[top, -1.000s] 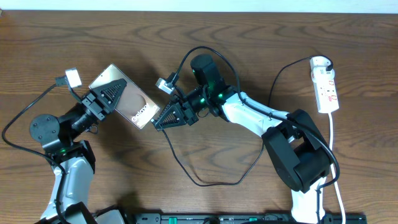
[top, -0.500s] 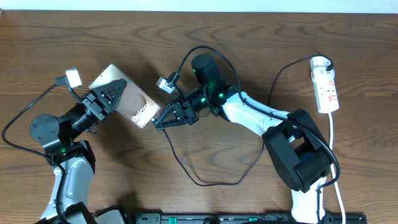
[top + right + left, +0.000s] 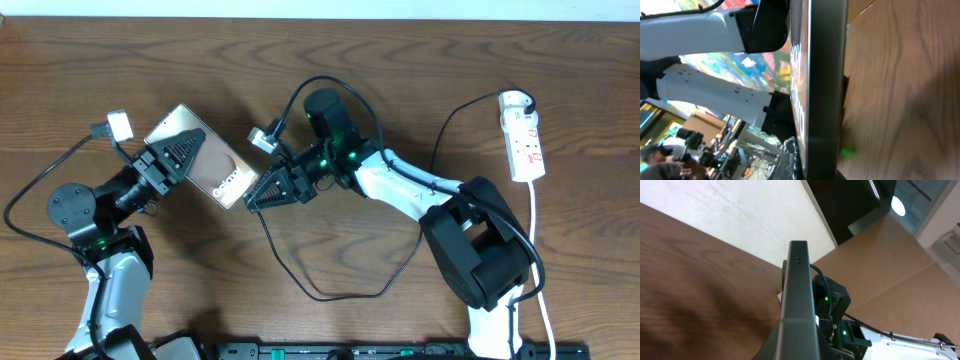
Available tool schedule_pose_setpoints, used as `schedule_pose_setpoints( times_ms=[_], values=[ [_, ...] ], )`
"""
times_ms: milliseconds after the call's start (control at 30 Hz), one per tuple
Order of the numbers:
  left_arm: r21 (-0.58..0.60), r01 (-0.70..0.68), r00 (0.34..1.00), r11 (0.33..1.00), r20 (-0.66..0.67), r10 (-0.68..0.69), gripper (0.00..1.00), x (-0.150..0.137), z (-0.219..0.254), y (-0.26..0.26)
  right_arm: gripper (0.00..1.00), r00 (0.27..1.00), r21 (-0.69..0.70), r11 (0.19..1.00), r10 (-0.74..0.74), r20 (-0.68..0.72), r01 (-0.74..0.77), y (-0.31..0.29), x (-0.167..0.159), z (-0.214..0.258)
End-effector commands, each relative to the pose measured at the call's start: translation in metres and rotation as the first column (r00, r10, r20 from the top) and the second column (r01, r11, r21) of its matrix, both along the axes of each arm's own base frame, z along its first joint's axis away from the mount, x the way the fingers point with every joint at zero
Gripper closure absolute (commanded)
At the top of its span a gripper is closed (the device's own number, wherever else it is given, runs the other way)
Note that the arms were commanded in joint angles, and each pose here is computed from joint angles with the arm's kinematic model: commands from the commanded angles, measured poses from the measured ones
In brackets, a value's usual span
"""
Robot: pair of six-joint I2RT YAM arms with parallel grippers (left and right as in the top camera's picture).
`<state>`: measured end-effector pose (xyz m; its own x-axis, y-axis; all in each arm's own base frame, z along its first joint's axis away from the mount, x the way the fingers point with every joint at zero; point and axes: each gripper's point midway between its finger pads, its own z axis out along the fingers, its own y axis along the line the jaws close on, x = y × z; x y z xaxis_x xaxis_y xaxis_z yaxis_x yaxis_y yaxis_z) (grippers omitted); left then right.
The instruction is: Plug charger to phone and switch on socket
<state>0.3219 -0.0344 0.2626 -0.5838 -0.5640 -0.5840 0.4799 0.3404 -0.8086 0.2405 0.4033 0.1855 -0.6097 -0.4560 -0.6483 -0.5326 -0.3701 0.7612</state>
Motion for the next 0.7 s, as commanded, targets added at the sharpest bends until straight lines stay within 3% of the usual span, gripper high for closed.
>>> schedule_pose_setpoints(
  times_ms=[0,667],
  values=[
    [0.046,0.148,0.989,0.988,0.006,-0.149,0.93,-0.0200,-0.0020,-0.0187,0.99,0.999,0.012,1.000,-0.021,0.039,0.021,0.0063,0.0028,0.0080],
    [0.051,0.170,0.985,0.984,0.003,-0.171,0.93,-0.0233,-0.0031,-0.0207,0.99,0.999,0.014,1.000,-0.025,0.044,0.024,0.0068,0.0035,0.0081]
  ],
)
